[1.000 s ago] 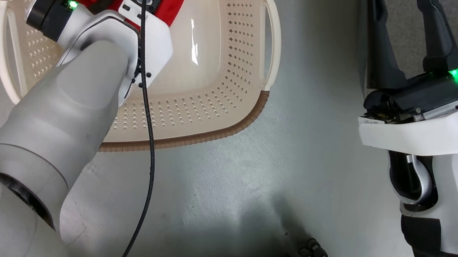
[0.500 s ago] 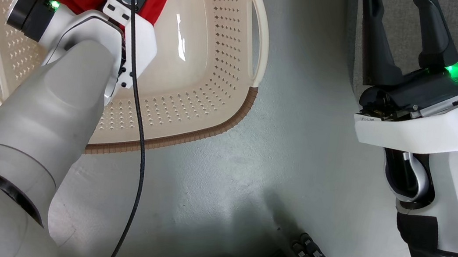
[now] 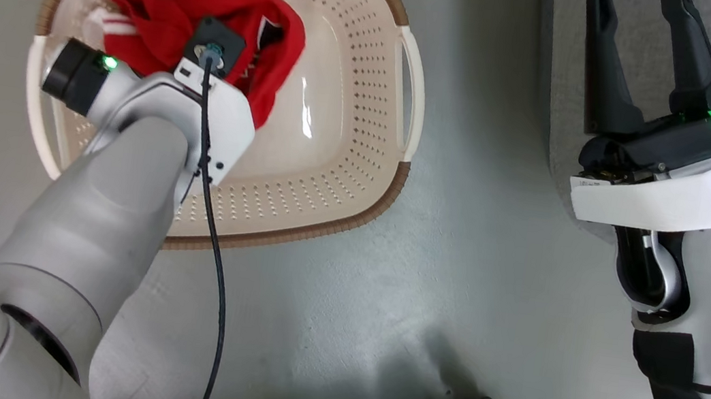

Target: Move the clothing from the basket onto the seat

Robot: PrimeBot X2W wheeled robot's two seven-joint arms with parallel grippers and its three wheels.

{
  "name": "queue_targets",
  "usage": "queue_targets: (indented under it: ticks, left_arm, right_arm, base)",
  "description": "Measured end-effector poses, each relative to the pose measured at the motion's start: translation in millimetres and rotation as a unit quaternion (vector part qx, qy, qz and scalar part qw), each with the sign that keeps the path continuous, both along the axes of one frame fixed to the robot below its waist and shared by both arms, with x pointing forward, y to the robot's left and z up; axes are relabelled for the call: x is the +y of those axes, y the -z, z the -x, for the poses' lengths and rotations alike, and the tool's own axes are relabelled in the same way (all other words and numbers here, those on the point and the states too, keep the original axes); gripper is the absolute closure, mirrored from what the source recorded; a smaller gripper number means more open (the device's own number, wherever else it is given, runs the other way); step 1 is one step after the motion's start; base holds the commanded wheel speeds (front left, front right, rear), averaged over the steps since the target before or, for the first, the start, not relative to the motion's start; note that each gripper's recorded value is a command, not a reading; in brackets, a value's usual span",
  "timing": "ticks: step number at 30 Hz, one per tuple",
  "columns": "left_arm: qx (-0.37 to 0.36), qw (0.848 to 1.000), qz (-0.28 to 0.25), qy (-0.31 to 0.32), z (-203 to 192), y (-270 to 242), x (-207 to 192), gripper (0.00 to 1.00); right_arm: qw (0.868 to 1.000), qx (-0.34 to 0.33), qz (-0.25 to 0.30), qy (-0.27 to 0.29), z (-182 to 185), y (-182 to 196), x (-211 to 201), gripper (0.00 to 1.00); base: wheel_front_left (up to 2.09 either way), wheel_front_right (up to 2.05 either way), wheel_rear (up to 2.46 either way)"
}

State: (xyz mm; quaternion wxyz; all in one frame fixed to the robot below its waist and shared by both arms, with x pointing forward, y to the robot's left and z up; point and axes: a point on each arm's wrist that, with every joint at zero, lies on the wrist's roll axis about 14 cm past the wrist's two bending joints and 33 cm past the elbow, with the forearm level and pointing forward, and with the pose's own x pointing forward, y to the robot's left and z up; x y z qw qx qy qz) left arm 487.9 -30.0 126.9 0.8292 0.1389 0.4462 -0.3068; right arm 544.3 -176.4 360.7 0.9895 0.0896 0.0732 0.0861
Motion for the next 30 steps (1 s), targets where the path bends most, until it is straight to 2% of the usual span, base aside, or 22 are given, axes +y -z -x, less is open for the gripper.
queue_targets:
  ticks: [12, 17, 30]
  left_arm:
    - [-0.05, 0.996, 0.052, -0.06, -0.4, -66.8, 16.8, 1.0]
    - [-0.075, 0.99, 0.092, -0.082, 2.9, -104.4, 13.1, 1.0]
    - [-0.178, 0.968, 0.146, -0.094, 4.7, -213.8, 16.2, 1.0]
  right_arm:
    - [1.0, -0.014, 0.006, 0.001, 17.7, -35.4, -1.8, 0.0]
    - [1.0, -0.018, 0.01, 0.004, 30.3, -50.5, -4.2, 0.0]
    - [0.999, -0.032, 0.003, 0.017, 74.4, -87.1, -3.0, 0.0]
  base:
    - [0.0, 0.0, 0.0]
    - [0.0, 0.0, 0.0]
    - [0.0, 0.0, 0.0]
